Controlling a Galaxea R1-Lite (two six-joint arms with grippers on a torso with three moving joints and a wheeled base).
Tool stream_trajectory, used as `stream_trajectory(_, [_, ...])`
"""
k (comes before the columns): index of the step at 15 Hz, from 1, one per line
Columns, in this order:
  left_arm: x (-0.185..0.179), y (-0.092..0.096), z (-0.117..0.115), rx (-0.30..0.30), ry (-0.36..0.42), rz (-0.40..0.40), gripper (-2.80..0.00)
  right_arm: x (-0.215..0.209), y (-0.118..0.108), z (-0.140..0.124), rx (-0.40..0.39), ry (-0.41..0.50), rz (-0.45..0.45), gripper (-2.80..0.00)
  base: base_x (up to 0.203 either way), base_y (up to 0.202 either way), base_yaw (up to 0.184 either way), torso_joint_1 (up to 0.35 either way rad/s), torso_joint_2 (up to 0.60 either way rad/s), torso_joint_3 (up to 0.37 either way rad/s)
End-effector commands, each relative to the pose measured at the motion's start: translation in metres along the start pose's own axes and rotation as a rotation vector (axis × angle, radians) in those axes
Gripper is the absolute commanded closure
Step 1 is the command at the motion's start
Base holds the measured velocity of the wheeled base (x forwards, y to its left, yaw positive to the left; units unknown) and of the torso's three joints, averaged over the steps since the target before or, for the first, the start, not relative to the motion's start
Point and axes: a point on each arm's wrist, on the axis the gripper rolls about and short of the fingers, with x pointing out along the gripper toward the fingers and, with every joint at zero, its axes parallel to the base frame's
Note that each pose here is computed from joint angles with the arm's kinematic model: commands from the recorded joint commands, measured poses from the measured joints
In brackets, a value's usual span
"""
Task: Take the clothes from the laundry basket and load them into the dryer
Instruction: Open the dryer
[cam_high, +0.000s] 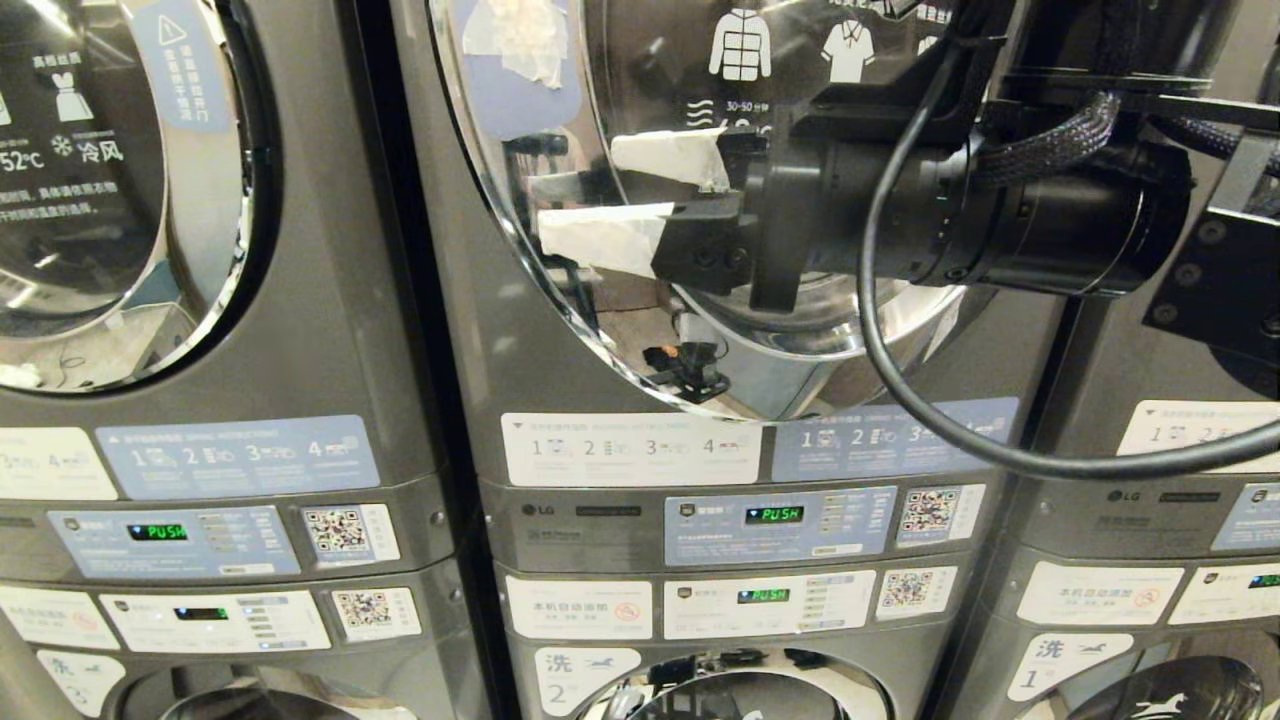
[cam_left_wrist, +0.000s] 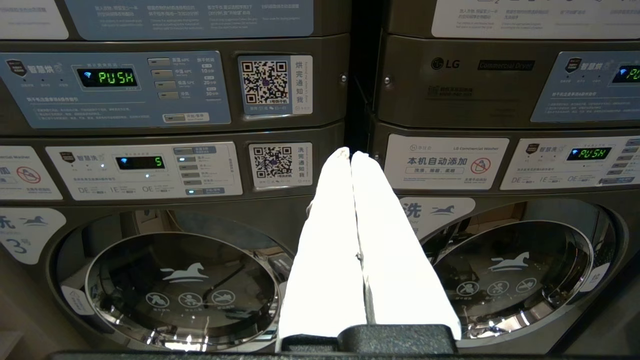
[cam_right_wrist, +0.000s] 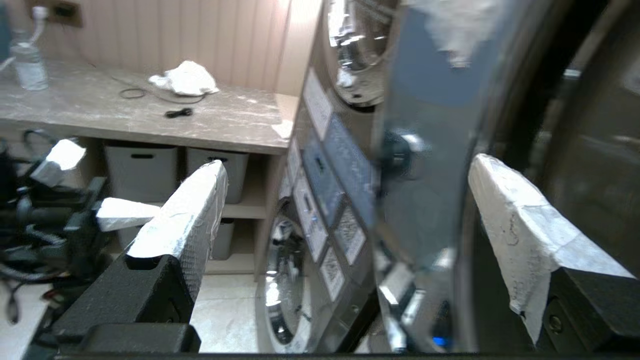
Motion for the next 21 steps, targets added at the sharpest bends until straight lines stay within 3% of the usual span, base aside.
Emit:
stream_trajectory(1, [0.000,0.000,0.000,0.000,-0.001,0.000,0.00,0.001,-0.002,-0.001,-0.003,-0.003,-0.001,-2.80,0.000,0.000,0.000,0.000,0.00,0.000])
stream_trajectory(8, [0.000,0.000,0.000,0.000,0.000,0.001,0.00,0.004,-0.006,0.002,-0.015,-0.019,-0.027,-2.80,0.000,0.000,0.000,0.000,0.00,0.000])
stream_trajectory(16, [0.000,0.000,0.000,0.000,-0.001,0.001,0.00,0.015,-0.030,-0.002,-0.028,-0.039,-0.104,-2.80,0.000,0.000,0.000,0.000,0.00,0.000])
stream_trajectory(21, [0.000,0.000,0.000,0.000,-0.001,0.001,0.00,0.023,-0.036,-0.013,-0.018,-0.031,-0.064,-2.80,0.000,0.000,0.000,0.000,0.00,0.000])
